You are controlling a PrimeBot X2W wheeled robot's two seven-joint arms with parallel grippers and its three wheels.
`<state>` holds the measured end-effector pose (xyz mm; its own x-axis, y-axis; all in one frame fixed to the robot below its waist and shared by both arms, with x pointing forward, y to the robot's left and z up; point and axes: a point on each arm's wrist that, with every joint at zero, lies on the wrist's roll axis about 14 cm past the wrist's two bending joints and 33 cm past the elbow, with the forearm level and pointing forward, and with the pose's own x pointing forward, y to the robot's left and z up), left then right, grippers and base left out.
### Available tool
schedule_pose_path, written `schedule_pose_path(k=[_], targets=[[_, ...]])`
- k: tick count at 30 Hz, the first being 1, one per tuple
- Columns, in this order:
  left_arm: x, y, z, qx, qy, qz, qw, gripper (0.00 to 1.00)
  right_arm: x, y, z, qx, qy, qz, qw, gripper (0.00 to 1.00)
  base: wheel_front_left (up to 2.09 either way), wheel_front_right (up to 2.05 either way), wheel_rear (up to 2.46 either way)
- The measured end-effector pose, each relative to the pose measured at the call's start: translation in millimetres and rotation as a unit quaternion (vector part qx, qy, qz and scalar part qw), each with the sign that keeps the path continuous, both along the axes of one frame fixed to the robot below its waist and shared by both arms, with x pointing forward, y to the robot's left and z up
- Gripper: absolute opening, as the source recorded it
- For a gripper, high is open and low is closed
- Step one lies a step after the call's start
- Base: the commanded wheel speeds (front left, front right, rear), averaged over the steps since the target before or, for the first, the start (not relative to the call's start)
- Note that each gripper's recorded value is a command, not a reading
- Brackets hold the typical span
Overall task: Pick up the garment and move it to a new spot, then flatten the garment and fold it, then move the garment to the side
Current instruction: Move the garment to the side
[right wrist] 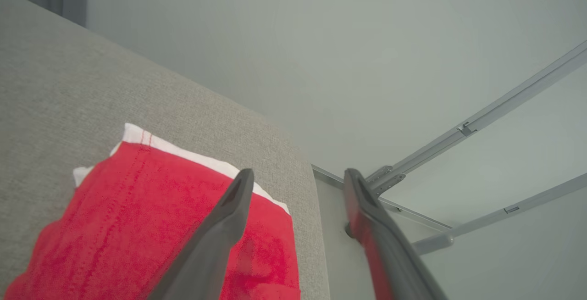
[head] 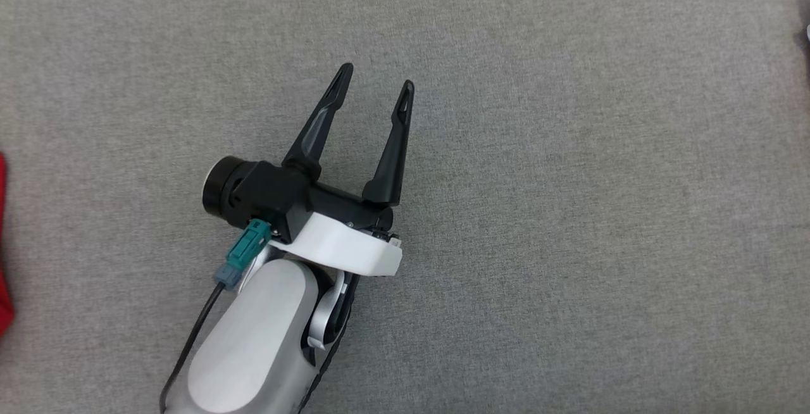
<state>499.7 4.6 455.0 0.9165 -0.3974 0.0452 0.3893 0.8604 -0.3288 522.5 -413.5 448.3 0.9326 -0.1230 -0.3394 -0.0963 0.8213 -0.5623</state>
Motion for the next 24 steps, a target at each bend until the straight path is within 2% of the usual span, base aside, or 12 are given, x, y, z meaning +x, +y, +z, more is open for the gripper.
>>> schedule_pose_path(k=[5,12,17,20,24], targets=[[-15,22,28,-0.005,-0.017,0.033,0.999,1.0,9,52,33,0.091,-0.085,0.027,0.992,1.0,0.0,0.0,0.0],[-48,62,59,-0.003,-0.037,0.089,0.995,1.0,-10,138,65,0.21,-0.161,0.083,0.961,1.0,0.0,0.0,0.0],[-78,91,65,0.01,-0.039,0.126,0.991,1.0,-44,203,56,0.286,-0.162,0.115,0.937,1.0,0.0,0.0,0.0],[-95,106,64,0.021,-0.037,0.147,0.988,1.0,-63,239,50,0.288,-0.149,0.149,0.934,1.0,0.0,0.0,0.0],[-110,119,64,0.028,-0.037,0.165,0.985,1.0,-79,266,45,0.309,-0.146,0.156,0.927,1.0,0.0,0.0,0.0]])
